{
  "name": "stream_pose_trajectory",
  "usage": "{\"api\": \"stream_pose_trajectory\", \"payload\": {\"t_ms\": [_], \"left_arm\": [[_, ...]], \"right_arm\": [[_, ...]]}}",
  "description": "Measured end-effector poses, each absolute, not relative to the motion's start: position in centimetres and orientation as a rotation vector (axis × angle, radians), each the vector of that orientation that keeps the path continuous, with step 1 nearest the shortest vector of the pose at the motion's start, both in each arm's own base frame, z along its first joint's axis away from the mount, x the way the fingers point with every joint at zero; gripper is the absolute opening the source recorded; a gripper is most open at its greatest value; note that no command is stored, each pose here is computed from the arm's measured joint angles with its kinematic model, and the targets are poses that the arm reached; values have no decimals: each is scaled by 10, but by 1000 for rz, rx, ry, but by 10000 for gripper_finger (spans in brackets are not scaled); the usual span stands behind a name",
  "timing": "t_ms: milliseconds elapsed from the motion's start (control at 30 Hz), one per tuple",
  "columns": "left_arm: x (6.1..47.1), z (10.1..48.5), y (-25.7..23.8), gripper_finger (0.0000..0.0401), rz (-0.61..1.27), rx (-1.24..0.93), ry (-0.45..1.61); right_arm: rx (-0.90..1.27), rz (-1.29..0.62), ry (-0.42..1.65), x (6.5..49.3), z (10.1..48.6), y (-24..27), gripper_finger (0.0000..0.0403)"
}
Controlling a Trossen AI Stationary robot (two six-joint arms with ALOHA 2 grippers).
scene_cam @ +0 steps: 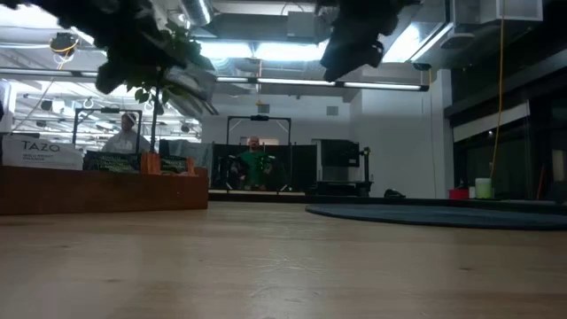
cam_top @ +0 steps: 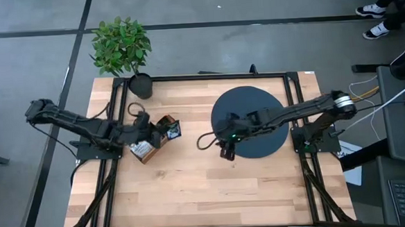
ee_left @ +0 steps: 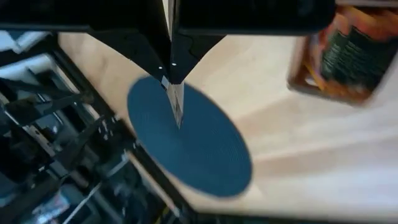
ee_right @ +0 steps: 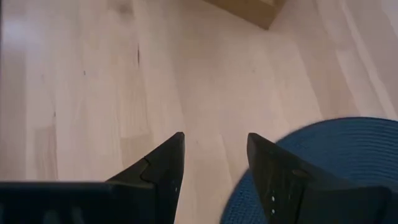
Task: Pick & Place Tea
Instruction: Put the black tea bag into the middle section of the wooden organizer
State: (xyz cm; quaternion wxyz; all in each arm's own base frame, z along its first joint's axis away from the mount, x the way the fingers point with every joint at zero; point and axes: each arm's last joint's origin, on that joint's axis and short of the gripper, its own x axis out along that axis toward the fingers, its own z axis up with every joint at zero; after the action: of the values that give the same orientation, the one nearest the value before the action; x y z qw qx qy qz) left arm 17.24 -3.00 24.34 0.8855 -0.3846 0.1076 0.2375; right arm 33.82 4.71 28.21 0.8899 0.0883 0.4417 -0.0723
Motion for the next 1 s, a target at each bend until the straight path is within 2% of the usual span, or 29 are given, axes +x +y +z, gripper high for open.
{"api": "stream_pose_trajectory", "payload": {"t_ms": [233, 467, 800, 1000], "left_arm": [[156, 236, -53, 2, 629, -662, 112], [149, 213, -69, 2, 717, -718, 118], [161, 186, -77, 2, 794, -720, 174], [159, 197, -69, 2, 872, -594, 285]], "right_arm": [[297, -216, 841, 289, 273, 33, 176], [388, -224, 710, 254, 267, 28, 176], [311, -138, 721, 261, 258, 31, 176], [303, -135, 723, 265, 256, 31, 176]]}}
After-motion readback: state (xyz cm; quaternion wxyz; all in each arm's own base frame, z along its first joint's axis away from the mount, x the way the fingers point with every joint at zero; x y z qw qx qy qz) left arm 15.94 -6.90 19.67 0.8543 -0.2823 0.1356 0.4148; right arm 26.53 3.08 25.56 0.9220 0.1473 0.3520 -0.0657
